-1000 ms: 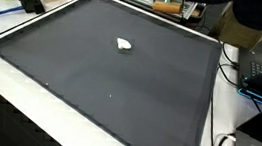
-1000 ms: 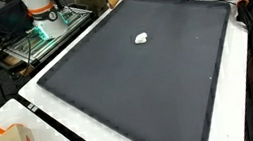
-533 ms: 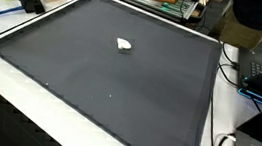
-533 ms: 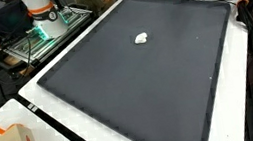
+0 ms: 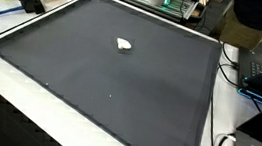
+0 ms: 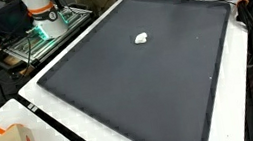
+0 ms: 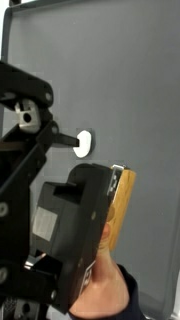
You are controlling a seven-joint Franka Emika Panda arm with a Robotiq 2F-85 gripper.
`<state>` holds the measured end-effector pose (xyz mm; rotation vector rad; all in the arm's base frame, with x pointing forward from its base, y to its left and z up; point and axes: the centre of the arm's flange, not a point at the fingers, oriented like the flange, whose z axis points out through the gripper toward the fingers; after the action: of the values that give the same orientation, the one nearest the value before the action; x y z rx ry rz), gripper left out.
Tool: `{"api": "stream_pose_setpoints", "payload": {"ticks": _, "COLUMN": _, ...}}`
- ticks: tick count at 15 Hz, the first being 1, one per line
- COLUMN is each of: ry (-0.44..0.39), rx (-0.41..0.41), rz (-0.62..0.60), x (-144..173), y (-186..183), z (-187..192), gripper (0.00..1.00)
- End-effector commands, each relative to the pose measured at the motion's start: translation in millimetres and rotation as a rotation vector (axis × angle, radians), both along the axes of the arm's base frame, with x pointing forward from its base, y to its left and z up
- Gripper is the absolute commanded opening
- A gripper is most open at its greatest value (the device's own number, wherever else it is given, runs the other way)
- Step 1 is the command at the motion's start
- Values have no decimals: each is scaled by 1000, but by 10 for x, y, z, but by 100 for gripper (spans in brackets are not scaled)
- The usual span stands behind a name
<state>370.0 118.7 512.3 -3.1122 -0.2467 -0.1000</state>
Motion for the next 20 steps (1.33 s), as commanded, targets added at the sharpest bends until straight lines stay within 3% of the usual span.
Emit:
{"api": "stream_pose_setpoints", "payload": {"ticks": 1, "ry": 23, "rx": 12, "rz": 11, "x": -19, "y": -19, "z": 6, "gripper": 100}}
{"api": "stream_pose_setpoints", "payload": {"ticks": 4, "ry": 20, "rx": 12, "rz": 9, "x": -16, "y": -22, "z": 17, "gripper": 100}}
{"api": "stream_pose_setpoints", "payload": {"ticks": 5, "ry": 20, "rx": 13, "rz": 8, "x": -14, "y": -23, "z": 18, "gripper": 93}}
{"api": "stream_pose_setpoints", "payload": {"ticks": 8, "ry": 20, "rx": 14, "rz": 6, "x": -15, "y": -28, "z": 21, "gripper": 58}}
{"api": "stream_pose_setpoints", "payload": {"ticks": 11, "ry": 18, "rx": 19, "rz": 3, "x": -13, "y": -25, "z": 37, "gripper": 44}}
{"api": "stream_pose_setpoints", "payload": {"ticks": 12, "ry": 18, "rx": 19, "rz": 0, "x": -9, "y": -34, "z": 39, "gripper": 46}}
{"api": "stream_pose_setpoints", "payload": {"ticks": 14, "ry": 19, "rx": 20, "rz": -2, "x": -7, "y": -41, "z": 38, "gripper": 40}}
{"api": "stream_pose_setpoints", "payload": {"ticks": 15, "ry": 18, "rx": 21, "rz": -2, "x": -7, "y": -41, "z": 39, "gripper": 48}}
{"api": "stream_pose_setpoints", "payload": {"ticks": 16, "ry": 20, "rx": 19, "rz": -4, "x": -5, "y": -40, "z": 37, "gripper": 85}}
{"api": "stream_pose_setpoints", "payload": {"ticks": 17, "ry": 20, "rx": 19, "rz": -4, "x": -6, "y": -43, "z": 36, "gripper": 86}}
{"api": "stream_pose_setpoints", "payload": {"ticks": 19, "ry": 20, "rx": 19, "rz": -4, "x": -3, "y": -47, "z": 36, "gripper": 99}}
{"api": "stream_pose_setpoints", "payload": {"ticks": 20, "ry": 20, "rx": 19, "rz": -6, "x": -1, "y": -52, "z": 37, "gripper": 82}}
